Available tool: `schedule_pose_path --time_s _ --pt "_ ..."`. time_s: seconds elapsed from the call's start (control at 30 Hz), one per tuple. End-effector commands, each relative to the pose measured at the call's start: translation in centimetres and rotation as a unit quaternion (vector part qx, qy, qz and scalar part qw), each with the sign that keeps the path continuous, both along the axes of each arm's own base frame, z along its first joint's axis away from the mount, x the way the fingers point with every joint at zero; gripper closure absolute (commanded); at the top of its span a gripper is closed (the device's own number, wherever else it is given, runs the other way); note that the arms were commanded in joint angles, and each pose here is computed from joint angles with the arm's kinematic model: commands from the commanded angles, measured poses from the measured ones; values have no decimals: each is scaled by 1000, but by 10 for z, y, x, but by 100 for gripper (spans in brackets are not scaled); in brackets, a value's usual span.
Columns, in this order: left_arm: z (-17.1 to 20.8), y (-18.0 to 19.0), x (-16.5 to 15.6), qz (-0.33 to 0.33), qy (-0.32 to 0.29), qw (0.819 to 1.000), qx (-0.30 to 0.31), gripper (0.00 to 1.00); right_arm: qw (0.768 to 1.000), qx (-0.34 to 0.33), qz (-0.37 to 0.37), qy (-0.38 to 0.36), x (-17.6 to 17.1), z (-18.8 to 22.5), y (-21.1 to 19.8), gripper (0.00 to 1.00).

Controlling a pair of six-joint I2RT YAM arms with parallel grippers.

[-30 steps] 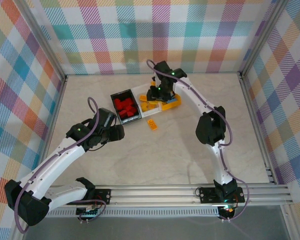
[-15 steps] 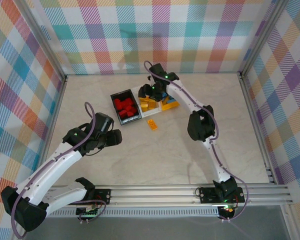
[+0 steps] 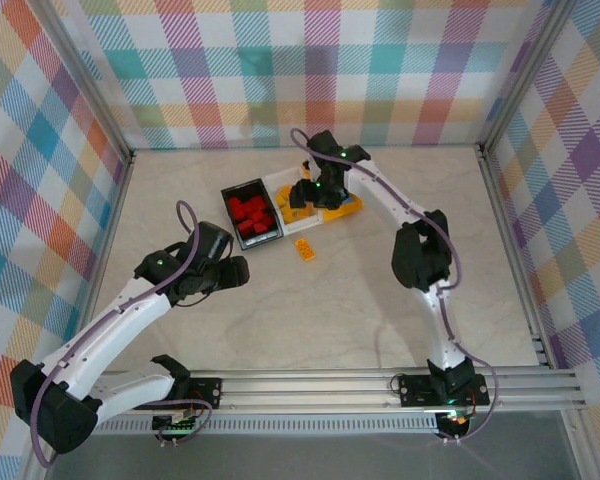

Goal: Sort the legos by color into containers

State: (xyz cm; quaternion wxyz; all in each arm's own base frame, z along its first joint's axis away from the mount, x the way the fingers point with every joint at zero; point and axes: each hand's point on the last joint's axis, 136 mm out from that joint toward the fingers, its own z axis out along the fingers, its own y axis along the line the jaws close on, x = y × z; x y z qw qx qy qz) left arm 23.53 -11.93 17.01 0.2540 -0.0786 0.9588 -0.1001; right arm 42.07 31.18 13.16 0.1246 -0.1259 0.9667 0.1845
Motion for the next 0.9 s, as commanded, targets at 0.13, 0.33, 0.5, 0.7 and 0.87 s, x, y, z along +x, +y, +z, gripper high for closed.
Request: schedule_pose_path --time_s 0.13,0.33,0.5,0.7,0.87 --pt "0 -8 13 17 -5 999 -38 29 986 -101 129 6 -74 -22 -8 30" --pt "0 -13 18 23 -1 998 -53 29 983 -107 151 14 -77 -40 12 30" --pt "1 -4 10 33 -4 998 -47 29 979 -130 154 26 -72 -59 14 31" --pt "0 10 -2 46 -6 998 -39 28 975 -161 150 31 -65 -78 9 31" --pt "-3 15 -4 51 0 998 -37 28 975 -165 143 45 -62 -94 13 34"
